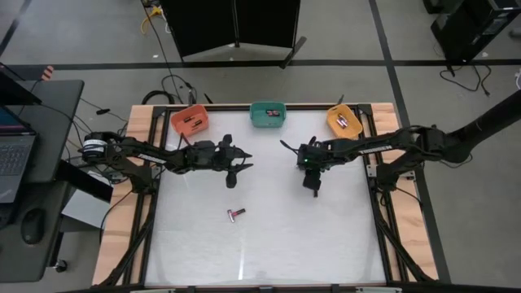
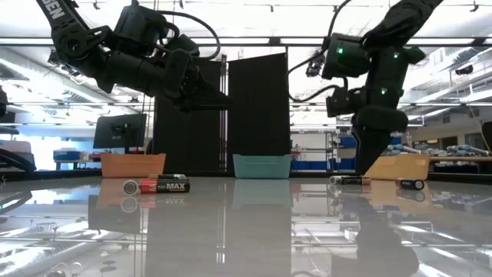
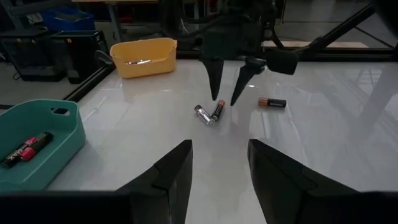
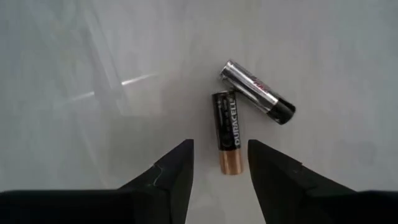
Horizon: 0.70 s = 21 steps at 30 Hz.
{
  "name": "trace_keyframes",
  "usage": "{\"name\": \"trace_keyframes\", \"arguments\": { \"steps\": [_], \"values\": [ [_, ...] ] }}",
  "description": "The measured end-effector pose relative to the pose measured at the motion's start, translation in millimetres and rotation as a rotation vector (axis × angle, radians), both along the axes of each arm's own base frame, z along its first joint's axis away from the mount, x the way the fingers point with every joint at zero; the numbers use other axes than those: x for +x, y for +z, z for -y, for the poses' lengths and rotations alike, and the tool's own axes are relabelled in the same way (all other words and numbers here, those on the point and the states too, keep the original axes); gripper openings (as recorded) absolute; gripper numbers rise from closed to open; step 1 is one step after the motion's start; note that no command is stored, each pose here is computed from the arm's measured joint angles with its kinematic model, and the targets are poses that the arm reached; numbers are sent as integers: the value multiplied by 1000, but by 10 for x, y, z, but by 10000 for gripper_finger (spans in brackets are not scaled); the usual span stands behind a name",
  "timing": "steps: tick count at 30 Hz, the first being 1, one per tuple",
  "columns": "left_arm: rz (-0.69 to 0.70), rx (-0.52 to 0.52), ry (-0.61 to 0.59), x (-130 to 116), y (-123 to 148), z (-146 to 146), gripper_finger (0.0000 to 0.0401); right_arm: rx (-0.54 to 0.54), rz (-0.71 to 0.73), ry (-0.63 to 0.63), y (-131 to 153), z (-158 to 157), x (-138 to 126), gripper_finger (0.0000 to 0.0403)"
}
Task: Sort batteries
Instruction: Put the brown battery into the orange bin
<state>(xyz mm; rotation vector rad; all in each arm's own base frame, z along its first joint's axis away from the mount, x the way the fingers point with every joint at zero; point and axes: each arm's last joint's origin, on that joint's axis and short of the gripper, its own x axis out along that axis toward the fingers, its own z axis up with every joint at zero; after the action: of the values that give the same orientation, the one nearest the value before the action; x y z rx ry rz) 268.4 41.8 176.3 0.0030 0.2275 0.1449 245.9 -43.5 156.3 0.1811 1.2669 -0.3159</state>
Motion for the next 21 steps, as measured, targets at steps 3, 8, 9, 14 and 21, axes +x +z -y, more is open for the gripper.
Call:
{"name": "trace_keyframes", "arguments": {
  "steps": [3, 8, 9, 14, 21],
  "values": [
    [-5, -3, 1, -1, -6, 0, 163, 0, -16, 5, -68, 8, 30, 160],
    [-18, -8, 1, -4, -18, 1, 163, 3, -50, 17, -184, 15, 73, 152],
    [-18, -8, 1, -4, -18, 1, 163, 3, -54, 17, -193, 15, 77, 149],
    [-18, -6, 1, -4, -18, 1, 163, 23, -58, 23, -211, 8, 86, 102],
    [-9, -36, 8, -3, -14, 0, 163, 31, -35, 53, -152, -69, 70, 54]
  ]
}}
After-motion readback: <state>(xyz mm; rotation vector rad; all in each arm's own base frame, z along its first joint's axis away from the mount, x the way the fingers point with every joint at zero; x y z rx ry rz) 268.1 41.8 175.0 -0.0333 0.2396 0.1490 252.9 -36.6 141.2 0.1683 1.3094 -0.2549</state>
